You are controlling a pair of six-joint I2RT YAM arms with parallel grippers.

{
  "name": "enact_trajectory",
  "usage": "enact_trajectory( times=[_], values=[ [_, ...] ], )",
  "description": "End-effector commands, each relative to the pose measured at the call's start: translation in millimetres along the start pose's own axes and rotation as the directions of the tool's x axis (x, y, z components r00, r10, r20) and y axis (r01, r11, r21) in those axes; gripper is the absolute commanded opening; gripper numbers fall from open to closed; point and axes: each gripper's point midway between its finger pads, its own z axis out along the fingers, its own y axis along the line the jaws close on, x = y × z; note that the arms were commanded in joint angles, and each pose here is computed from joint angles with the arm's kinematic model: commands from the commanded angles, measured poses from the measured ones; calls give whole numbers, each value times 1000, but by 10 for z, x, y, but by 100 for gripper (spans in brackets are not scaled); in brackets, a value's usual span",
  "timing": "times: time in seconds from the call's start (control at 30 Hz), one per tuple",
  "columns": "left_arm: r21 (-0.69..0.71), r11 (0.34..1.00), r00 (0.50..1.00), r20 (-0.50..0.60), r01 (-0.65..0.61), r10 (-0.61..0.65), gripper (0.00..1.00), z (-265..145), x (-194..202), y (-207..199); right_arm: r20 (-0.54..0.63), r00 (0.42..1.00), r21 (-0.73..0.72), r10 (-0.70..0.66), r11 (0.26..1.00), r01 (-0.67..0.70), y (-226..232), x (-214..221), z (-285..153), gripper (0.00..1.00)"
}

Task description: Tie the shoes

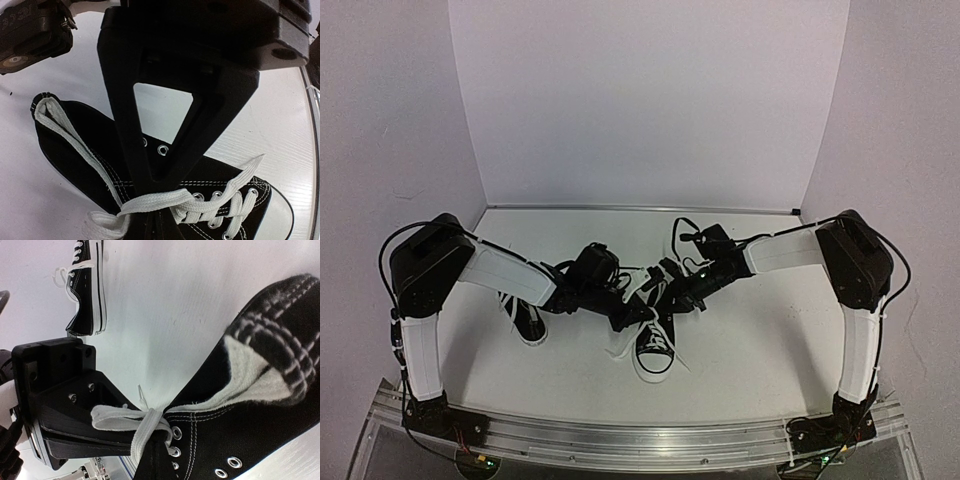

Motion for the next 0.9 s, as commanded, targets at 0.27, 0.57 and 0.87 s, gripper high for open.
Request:
enact_trajectory(
  times=[0.27, 0.57, 0.87],
  values=[
    [-42, 997, 997, -28, -72, 70, 23, -442, -148, -93, 59, 997, 21, -49, 999, 48, 129, -110, -150, 0],
    [-55, 998, 1000, -21, -17, 16, 32, -579, -130, -88, 83, 994, 26, -71, 997, 69, 207, -168, -209, 0],
    [-78, 995, 995, 73, 66, -61, 42, -692, -376, 85, 87, 993, 28, -74, 997, 72, 226, -142, -242, 0]
  ],
)
